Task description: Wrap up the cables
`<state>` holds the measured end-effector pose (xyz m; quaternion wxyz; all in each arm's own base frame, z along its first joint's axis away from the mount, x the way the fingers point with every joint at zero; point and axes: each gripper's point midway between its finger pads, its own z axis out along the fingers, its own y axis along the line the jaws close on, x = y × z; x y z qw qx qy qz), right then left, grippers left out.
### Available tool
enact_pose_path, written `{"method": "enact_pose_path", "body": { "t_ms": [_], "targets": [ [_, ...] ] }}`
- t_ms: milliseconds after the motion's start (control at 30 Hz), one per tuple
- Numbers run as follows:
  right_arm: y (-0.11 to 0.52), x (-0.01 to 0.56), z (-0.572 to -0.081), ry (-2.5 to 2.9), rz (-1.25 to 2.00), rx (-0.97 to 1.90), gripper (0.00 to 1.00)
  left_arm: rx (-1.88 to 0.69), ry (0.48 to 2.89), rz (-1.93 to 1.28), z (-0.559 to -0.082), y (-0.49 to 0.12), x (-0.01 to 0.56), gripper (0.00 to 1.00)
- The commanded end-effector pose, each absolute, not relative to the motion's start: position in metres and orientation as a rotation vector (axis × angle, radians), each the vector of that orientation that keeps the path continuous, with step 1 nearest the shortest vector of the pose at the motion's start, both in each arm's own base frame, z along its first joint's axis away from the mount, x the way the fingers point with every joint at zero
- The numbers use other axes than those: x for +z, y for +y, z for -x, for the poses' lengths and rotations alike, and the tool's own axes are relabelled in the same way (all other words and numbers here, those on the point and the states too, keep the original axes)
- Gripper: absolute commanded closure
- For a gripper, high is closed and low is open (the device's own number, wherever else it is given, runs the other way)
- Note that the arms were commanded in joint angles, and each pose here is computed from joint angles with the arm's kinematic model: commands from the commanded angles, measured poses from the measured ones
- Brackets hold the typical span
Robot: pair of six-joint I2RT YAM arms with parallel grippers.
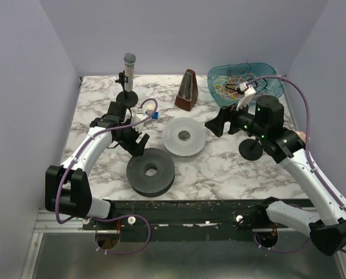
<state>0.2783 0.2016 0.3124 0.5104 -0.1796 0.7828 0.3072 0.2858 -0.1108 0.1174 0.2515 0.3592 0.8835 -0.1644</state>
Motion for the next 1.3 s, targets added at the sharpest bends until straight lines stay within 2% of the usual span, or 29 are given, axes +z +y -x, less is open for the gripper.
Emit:
{"method": "enact_pose_path", "body": {
  "t_ms": [0, 200, 267, 333, 433, 533, 933, 1167, 1267],
  "targets": [
    [0.210, 0.302, -0.282, 1.896, 0.430, 0.710, 0.02, -0.492, 2.435, -1.056, -0.259, -0.107, 0.095, 0.10],
    [0.227, 0.281, -0.283, 1.937, 0.482, 0.696, 0.02, -0.465, 2.473, -1.027, -0.262, -0.101, 0.065, 0.12],
    [0.228, 0.274, -0.286, 1.955, 0.490, 0.672, 0.02, -0.538, 2.479, -1.031, -0.255, -0.108, 0.065, 0.16],
    [0.230, 0.269, -0.288, 1.970, 0.498, 0.659, 0.02, -0.614, 2.473, -1.045, -0.247, -0.114, 0.067, 0.26],
    [0.234, 0.265, -0.293, 1.984, 0.510, 0.654, 0.01, -0.651, 2.499, -1.060, -0.241, -0.111, 0.067, 0.56],
    [0.239, 0.268, -0.300, 1.977, 0.529, 0.643, 0.01, -0.650, 2.541, -1.014, -0.243, -0.100, 0.065, 1.00],
    [0.218, 0.300, -0.361, 1.982, 0.577, 0.263, 0.00, -0.378, 2.521, -0.817, -0.288, -0.034, 0.084, 1.00],
    [0.198, 0.275, -0.365, 2.018, 0.739, 0.066, 0.00, -0.349, 2.439, -0.867, -0.291, -0.027, 0.106, 0.99],
    [0.197, 0.238, -0.346, 2.059, 1.011, 0.021, 0.00, -0.406, 2.412, -0.862, -0.289, -0.036, 0.109, 0.77]
  ]
}}
